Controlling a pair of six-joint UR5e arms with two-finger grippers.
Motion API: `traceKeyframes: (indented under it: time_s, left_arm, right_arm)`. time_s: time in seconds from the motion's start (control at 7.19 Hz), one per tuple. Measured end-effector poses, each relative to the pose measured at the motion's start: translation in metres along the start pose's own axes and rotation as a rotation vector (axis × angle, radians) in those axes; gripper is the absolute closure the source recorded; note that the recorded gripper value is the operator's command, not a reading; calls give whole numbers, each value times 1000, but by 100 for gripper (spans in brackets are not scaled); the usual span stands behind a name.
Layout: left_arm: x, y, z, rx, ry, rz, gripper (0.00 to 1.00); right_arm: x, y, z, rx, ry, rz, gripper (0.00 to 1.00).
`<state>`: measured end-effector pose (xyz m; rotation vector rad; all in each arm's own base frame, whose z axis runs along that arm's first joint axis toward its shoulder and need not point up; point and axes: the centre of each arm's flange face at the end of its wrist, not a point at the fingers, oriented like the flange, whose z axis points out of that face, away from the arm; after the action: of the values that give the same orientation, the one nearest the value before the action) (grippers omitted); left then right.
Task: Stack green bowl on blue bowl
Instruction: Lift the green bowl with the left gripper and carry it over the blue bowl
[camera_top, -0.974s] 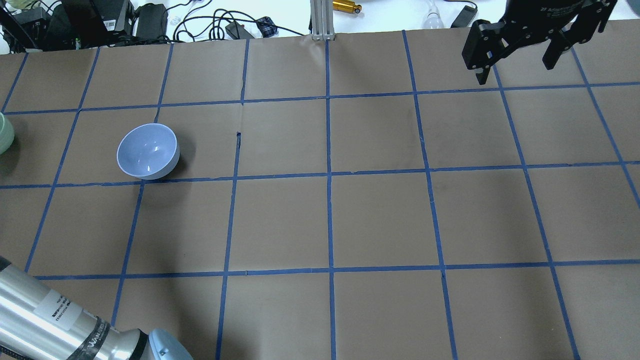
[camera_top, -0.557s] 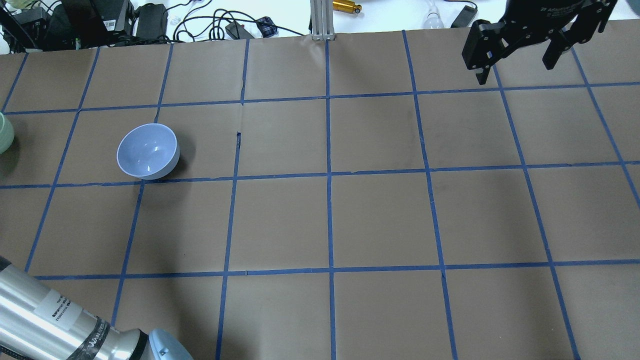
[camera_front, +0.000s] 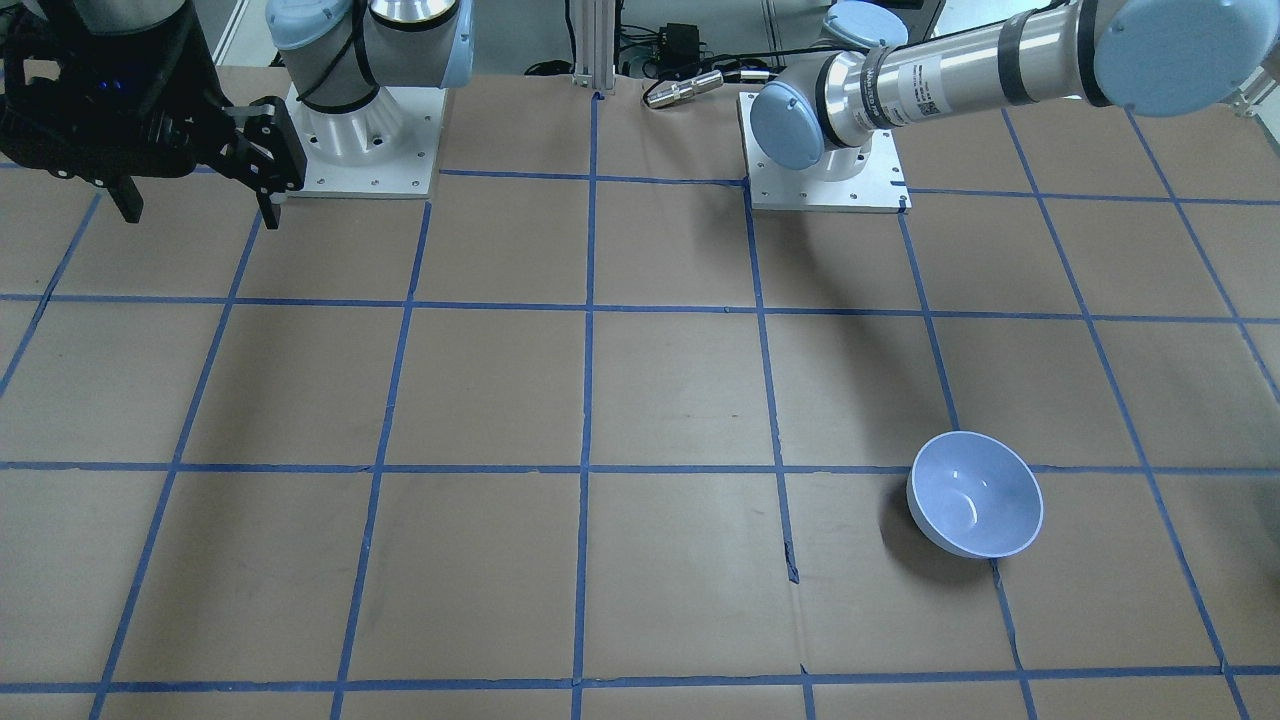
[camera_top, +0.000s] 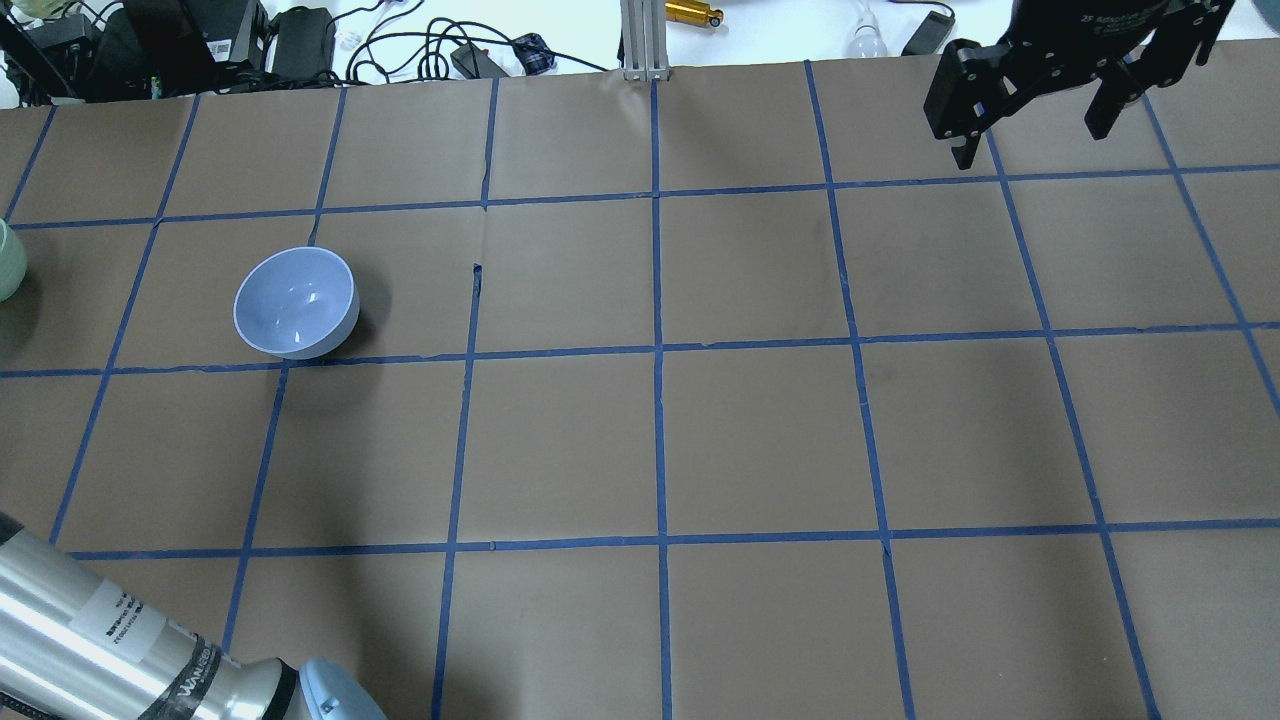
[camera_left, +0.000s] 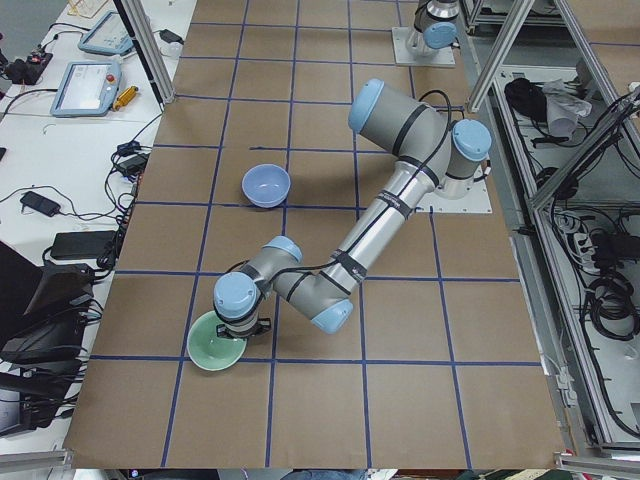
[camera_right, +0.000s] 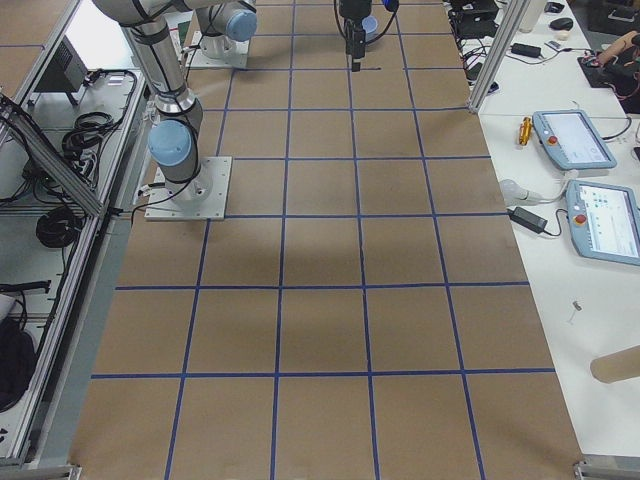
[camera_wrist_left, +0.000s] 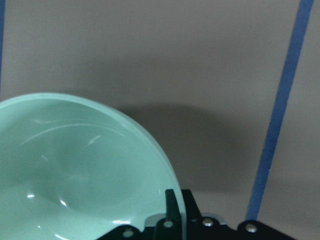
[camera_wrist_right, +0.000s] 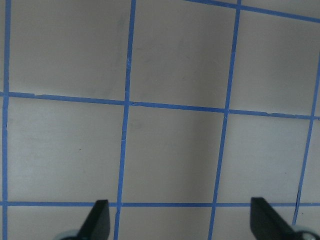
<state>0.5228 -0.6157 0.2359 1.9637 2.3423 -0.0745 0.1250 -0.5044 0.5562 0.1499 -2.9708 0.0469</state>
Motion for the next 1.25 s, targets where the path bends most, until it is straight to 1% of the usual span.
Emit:
traceKeyframes:
  time_s: [0.14, 0.42, 0.56, 0.83, 1.11, 1.25]
  left_arm:
    - [-8, -20, -20, -12, -11, 24, 100]
    - [-17, -79, -56, -14, -24, 85, 100]
    - [-16, -123, -70, -3, -19, 121, 100]
    - [9, -214, -102, 31, -11, 157, 100]
    - [51, -289, -129, 55, -5, 197, 100]
    - [72, -322, -135, 60, 3, 199, 100]
  right_arm:
    - [0, 0, 0, 0, 0, 0, 0]
    - [0, 0, 0, 0, 0, 0, 0]
    - [0, 0, 0, 0, 0, 0, 0]
    - [0, 0, 0, 0, 0, 0, 0]
    - [0, 0, 0, 0, 0, 0, 0]
    - [0, 0, 0, 0, 0, 0, 0]
